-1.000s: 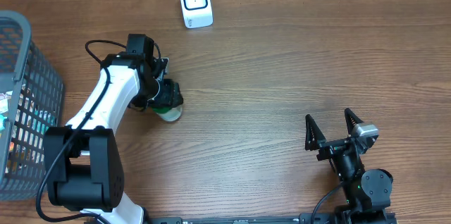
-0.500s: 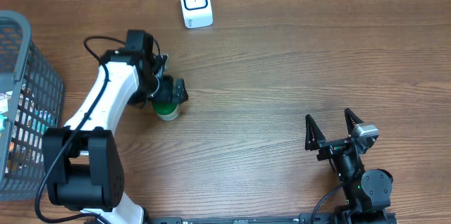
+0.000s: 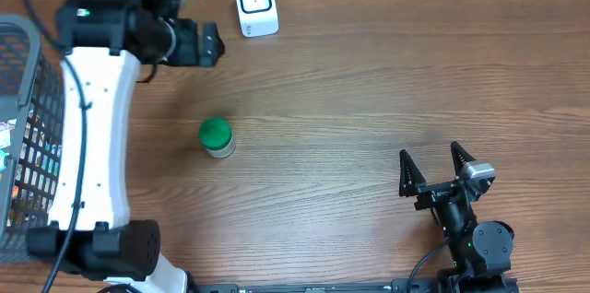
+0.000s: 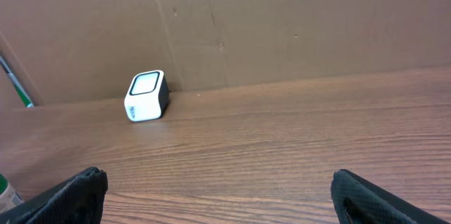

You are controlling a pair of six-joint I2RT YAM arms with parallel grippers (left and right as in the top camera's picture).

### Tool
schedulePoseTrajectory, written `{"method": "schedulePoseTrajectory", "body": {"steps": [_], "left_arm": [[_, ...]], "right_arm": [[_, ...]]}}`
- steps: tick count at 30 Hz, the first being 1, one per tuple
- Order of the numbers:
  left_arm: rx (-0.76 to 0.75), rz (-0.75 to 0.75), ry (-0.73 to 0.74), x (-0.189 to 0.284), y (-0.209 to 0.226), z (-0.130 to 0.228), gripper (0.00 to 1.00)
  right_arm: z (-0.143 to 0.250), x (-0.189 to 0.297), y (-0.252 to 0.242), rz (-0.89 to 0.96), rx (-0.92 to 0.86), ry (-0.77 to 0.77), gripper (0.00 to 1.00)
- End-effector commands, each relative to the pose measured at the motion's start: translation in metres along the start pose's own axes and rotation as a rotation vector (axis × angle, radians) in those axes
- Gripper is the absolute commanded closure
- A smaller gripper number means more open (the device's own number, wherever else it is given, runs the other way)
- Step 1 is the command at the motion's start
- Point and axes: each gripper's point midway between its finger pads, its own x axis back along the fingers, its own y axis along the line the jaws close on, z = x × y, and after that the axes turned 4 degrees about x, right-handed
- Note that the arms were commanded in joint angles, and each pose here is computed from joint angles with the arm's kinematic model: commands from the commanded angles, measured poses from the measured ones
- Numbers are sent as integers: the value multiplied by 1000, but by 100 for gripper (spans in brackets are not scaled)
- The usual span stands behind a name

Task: Scan the item barcode
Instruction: 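Move the left gripper back into the basket toward the orange snack pack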

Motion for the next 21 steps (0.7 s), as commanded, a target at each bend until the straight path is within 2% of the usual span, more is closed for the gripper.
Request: {"method": "schedulePoseTrajectory", "body": {"steps": [1,7,10,14,21], "left_arm": [[110,-29,-131,63,32,-18,0],[382,-135,-204,108,114,-13,4],[581,-219,-229,121,168,0,17],[857,-295,-291,139,231,20,18],[1005,-406,-326,163,290,55,16]], "right_arm": [[2,0,-1,7,2,-5,0],[2,0,-1,7,2,-5,0],[2,0,-1,6,2,-5,0],[2,0,-1,6,2,-5,0],[2,0,-1,6,2,-5,0]]}}
